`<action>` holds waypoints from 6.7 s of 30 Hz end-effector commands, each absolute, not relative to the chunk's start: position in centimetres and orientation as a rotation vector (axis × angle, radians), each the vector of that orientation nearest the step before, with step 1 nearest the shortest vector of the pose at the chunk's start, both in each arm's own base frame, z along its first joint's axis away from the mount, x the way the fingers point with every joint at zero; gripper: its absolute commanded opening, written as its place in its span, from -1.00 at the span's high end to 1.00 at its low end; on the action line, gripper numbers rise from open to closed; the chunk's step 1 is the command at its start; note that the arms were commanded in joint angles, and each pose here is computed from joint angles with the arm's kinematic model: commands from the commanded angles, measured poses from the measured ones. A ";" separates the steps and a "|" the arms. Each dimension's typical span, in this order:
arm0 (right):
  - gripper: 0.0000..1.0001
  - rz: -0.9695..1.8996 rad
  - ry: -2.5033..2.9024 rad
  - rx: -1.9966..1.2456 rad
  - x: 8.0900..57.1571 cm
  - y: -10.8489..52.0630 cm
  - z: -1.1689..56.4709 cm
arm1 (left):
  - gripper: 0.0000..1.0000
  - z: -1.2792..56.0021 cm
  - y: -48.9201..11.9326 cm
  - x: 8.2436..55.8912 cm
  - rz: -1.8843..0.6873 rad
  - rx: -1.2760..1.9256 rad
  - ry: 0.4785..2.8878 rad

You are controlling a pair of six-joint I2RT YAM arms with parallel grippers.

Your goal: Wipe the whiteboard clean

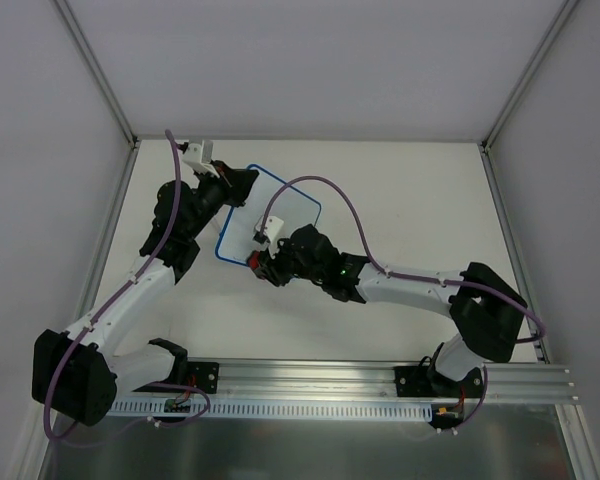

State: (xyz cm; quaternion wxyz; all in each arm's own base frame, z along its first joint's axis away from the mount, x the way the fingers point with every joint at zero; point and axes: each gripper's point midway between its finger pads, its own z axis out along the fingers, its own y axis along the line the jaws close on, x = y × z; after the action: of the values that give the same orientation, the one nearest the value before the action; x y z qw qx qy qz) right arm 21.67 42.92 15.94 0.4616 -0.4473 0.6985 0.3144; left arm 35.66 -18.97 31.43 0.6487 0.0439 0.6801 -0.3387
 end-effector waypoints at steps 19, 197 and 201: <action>0.99 0.756 1.717 -1.000 24.4 42.4 17.8 | 1.00 32.2 -21.5 34.2 -0.922 0.127 1.574; -0.92 0.365 2.444 -0.399 25.5 15.7 11.2 | 1.00 43.6 -9.1 44.3 -0.729 -0.068 0.914; -0.92 0.366 2.435 -0.406 25.6 15.8 11.5 | 1.00 42.8 -8.7 45.1 -0.726 -0.061 0.926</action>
State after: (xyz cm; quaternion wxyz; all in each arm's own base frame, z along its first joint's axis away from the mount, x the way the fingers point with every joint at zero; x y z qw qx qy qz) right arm 24.83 15.22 9.19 0.2917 -0.1416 0.9376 0.1259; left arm 47.60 -8.69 34.63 0.7705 -0.0654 0.5539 -0.3087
